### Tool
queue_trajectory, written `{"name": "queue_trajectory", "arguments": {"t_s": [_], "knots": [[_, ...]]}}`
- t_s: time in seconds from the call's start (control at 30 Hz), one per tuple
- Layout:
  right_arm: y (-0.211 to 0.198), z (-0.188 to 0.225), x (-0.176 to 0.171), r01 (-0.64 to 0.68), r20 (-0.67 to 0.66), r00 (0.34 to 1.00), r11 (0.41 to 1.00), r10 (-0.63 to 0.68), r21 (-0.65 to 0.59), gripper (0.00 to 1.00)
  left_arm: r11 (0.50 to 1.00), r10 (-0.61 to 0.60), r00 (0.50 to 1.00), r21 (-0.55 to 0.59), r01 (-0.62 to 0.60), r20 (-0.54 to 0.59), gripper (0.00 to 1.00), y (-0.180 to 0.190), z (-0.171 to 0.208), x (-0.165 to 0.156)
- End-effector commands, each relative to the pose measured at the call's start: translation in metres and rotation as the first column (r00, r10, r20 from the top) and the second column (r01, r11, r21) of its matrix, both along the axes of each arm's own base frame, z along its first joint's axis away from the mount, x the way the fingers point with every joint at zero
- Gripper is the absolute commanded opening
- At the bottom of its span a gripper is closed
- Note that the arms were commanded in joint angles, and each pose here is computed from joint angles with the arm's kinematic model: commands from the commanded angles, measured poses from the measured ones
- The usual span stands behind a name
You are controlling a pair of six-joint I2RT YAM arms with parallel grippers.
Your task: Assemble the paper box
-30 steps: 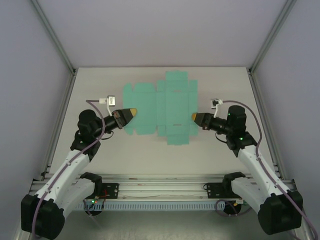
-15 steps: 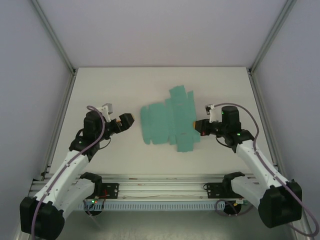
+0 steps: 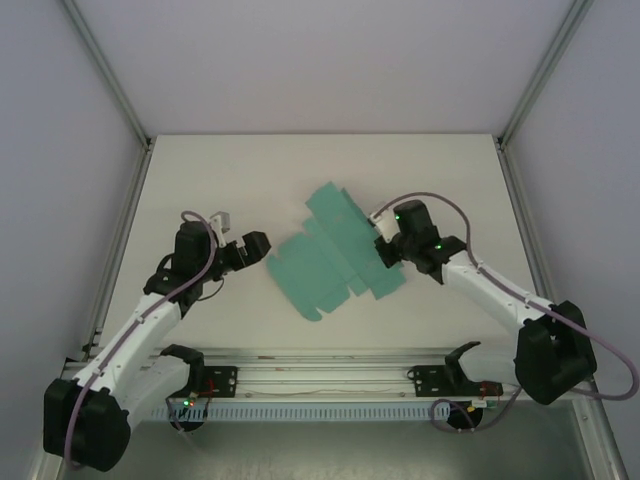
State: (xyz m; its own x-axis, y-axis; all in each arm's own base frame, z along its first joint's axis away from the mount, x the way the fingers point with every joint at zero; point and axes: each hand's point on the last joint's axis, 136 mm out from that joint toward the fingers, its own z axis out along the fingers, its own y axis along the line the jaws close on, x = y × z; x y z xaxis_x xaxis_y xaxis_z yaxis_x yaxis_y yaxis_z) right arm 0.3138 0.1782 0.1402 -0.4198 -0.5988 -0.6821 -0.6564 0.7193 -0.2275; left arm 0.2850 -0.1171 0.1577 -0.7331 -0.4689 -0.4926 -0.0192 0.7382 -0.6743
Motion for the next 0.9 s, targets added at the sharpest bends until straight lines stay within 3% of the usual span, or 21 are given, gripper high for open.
{"name": "queue_trajectory", "arguments": {"t_s": [0.0,0.2,0.33,0.57,0.7,0.87], "knots": [[0.011,0.024,0.021,-0.049,0.304,0.944,0.969,0.124,-0.243,0.0,0.996,-0.05,0.998,-0.068,0.053,0.035,1.0,-0.014,0.019,0.009],[0.029,0.011,0.029,-0.045,0.384,0.868,0.82,0.315,-0.571,0.0,0.995,-0.062,0.998,-0.083,0.063,0.018,1.0,-0.02,0.024,0.019],[0.048,0.012,0.031,-0.03,0.451,0.786,0.755,0.423,-0.655,0.0,0.994,-0.065,0.998,-0.085,0.066,0.016,1.0,-0.023,0.034,0.029],[0.073,0.01,0.023,-0.104,0.415,0.763,0.727,0.496,-0.679,0.0,0.99,-0.126,0.992,-0.06,0.126,-0.002,1.0,-0.043,0.052,0.06],[0.074,0.011,0.023,-0.102,0.415,0.773,0.739,0.481,-0.666,0.0,0.98,-0.197,0.98,-0.041,0.196,-0.018,0.99,-0.066,0.051,0.075],[0.073,0.008,0.021,-0.105,0.416,0.782,0.755,0.465,-0.647,0.0,0.957,-0.287,0.955,-0.072,0.282,-0.073,0.89,-0.096,0.033,0.081]]}}
